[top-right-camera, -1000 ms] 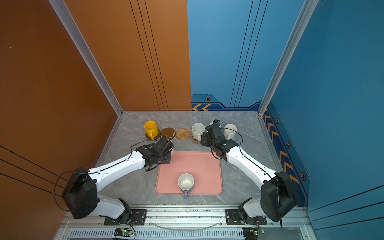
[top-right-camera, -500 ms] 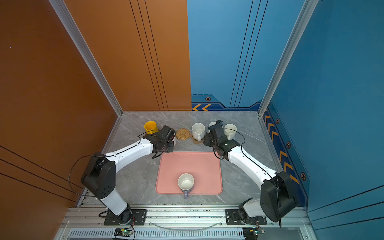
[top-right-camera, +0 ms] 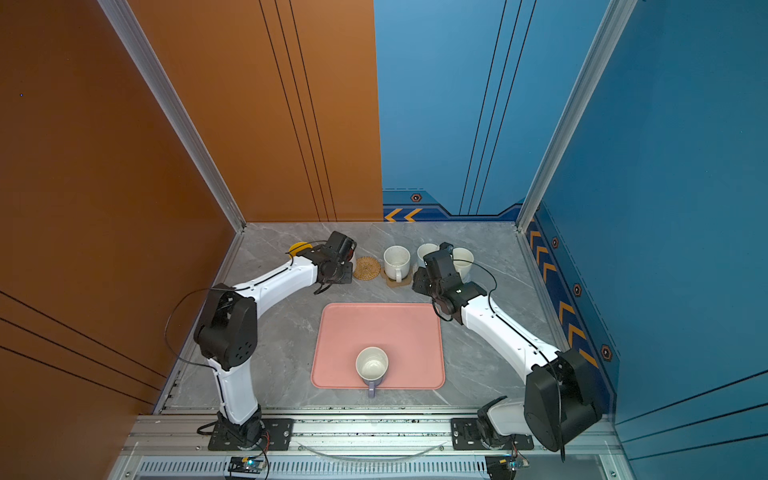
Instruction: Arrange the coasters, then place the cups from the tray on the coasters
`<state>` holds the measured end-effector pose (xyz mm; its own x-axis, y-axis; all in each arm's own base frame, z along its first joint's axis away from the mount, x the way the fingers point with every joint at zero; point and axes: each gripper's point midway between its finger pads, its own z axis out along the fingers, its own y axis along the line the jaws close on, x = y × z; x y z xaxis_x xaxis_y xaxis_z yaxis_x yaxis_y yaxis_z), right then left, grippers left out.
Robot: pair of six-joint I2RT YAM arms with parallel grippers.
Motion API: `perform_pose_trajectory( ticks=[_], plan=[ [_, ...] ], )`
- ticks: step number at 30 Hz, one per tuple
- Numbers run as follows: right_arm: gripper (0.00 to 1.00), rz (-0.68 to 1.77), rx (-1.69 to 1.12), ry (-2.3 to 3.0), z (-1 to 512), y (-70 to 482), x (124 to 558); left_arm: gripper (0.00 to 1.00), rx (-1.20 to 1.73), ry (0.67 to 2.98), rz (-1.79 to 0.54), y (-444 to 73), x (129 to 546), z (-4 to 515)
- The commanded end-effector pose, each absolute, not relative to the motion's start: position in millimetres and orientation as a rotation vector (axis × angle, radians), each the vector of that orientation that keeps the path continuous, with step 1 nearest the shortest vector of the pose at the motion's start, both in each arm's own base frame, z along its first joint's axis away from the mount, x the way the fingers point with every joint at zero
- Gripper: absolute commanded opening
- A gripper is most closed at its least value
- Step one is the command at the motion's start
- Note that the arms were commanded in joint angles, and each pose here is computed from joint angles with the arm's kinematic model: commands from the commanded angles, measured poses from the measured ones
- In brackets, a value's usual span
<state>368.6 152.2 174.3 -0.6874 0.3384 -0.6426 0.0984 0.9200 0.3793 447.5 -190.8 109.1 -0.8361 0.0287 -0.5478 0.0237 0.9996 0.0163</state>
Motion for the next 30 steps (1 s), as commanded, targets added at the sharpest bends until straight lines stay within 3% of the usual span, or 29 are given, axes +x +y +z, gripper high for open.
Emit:
perform_pose_trajectory(
  ticks=[1, 30],
  plan=[
    [0.57, 0.426, 0.320, 2.321, 173.8, 148.7, 363.5, 0.00, 0.030, 2.492, 0.041, -186.6, 470.0, 130.8],
    [0.58, 0.439, 0.357, 2.324, 167.1, 140.5, 365.6, 0.00, -0.163, 2.554, 0.048, -151.0, 496.2, 92.5]
  ],
)
